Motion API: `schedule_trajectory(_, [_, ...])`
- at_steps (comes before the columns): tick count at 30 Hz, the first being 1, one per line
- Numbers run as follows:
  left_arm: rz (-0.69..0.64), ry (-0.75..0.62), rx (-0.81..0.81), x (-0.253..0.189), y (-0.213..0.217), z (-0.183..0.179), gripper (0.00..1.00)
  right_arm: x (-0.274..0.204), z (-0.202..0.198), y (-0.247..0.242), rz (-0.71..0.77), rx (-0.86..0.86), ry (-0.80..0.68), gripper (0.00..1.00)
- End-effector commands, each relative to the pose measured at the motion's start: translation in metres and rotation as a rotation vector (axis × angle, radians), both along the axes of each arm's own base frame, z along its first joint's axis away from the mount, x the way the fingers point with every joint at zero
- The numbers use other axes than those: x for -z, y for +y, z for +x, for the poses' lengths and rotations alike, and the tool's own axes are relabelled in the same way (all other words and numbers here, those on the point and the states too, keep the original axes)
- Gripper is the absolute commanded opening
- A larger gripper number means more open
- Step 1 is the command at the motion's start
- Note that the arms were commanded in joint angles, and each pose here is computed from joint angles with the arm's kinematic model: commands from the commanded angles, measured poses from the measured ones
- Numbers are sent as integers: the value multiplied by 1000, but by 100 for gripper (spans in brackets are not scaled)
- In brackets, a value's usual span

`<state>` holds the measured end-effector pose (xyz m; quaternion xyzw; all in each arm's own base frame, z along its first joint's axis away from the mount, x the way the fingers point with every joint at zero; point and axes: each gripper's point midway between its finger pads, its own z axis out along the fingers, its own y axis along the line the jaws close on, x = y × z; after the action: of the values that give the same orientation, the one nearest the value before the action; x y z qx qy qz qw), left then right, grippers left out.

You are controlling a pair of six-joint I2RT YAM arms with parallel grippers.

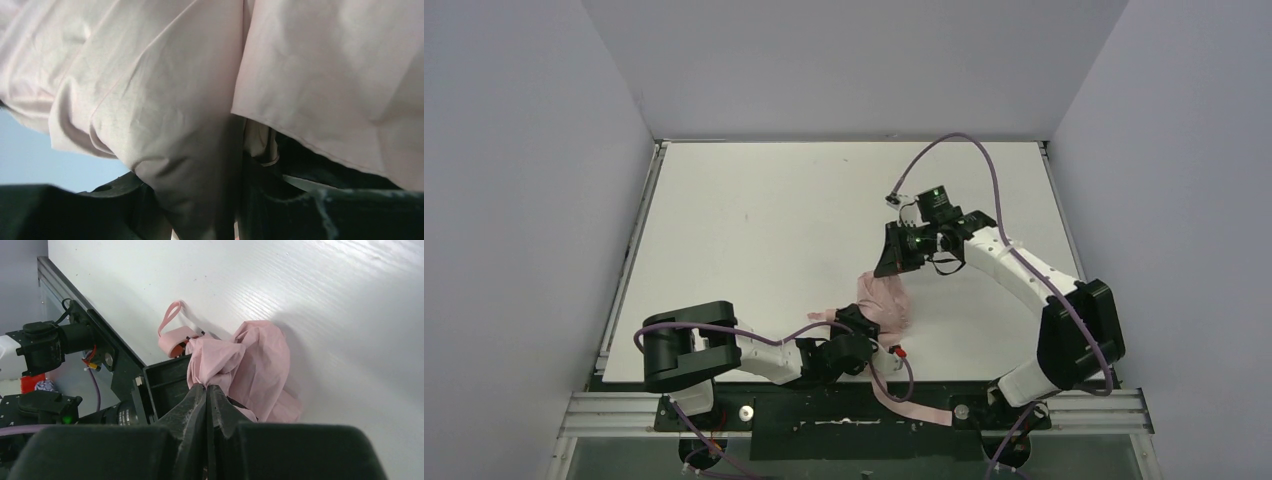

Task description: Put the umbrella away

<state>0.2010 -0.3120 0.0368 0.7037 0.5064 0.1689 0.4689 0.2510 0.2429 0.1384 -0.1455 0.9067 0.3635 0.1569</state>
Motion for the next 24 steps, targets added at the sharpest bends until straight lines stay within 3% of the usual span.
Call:
schedule_trajectory(1, [99,44,81,23,3,-15,0,-29,37,45,47,-101,-211,0])
schedule_trajectory(9, [97,26,88,24,1,-19,0,65,47,27,-243,-32,-123,1])
schedule_trajectory(13, [93,38,81,25,3,-22,0,51,56,8,-317,-10,-192,25])
schedule_trajectory(19, [86,41,74,24,4,-22,0,-39,59,-48,-228,95,-358,79])
schedule_trajectory(24, [84,41,80,23,3,-22,0,-45,10,-75,-191,41,-285,95])
